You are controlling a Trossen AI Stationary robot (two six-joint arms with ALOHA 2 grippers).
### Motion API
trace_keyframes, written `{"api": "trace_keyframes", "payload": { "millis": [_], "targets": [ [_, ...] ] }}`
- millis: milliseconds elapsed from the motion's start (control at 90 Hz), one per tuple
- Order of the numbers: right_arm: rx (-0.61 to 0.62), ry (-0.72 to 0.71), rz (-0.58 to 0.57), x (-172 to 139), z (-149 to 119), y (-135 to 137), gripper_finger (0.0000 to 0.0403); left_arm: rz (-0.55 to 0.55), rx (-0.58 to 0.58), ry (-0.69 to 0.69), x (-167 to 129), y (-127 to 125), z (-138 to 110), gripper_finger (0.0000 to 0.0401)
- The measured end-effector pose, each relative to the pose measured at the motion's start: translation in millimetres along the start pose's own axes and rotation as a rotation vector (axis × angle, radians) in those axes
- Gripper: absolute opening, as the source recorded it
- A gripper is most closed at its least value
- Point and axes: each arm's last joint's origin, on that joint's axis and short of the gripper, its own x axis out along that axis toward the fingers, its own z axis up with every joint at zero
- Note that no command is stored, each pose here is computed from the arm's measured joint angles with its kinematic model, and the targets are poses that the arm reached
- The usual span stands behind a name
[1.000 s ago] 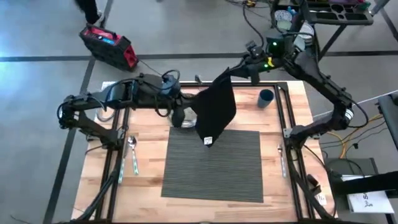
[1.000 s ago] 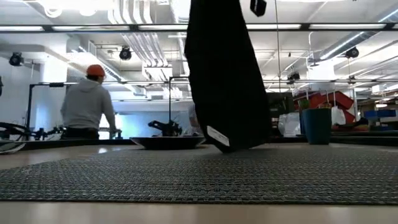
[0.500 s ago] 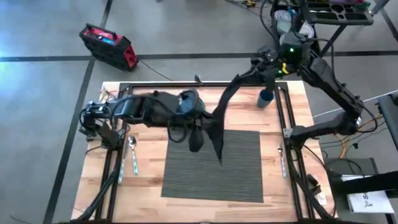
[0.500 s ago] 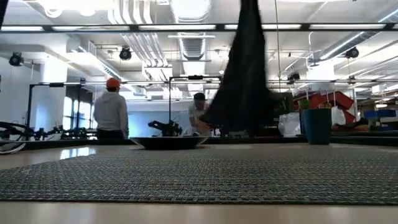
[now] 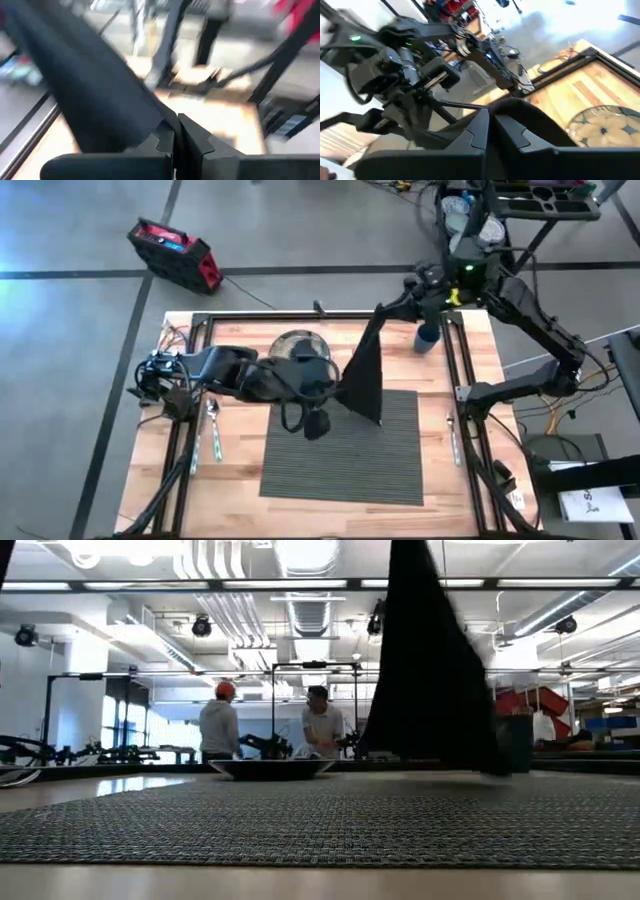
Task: Set table place
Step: Fold the black napkin
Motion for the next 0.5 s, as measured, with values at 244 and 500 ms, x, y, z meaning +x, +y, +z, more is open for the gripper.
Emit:
{"api": "trace_keyframes", "payload": {
  "millis": [244, 500],
  "targets": [
    [0.014, 0.129, -0.031, 45.9, -11.0, -36.5, 0.0, 0.131, 0.047, 0.278, 20.7, 5.0, -44.2, 0.0],
    [0.043, 0.225, -0.066, 89.0, -22.9, -80.1, 0.0, 0.204, 0.031, 0.396, 27.8, 21.0, -90.9, 0.0]
  ]
}}
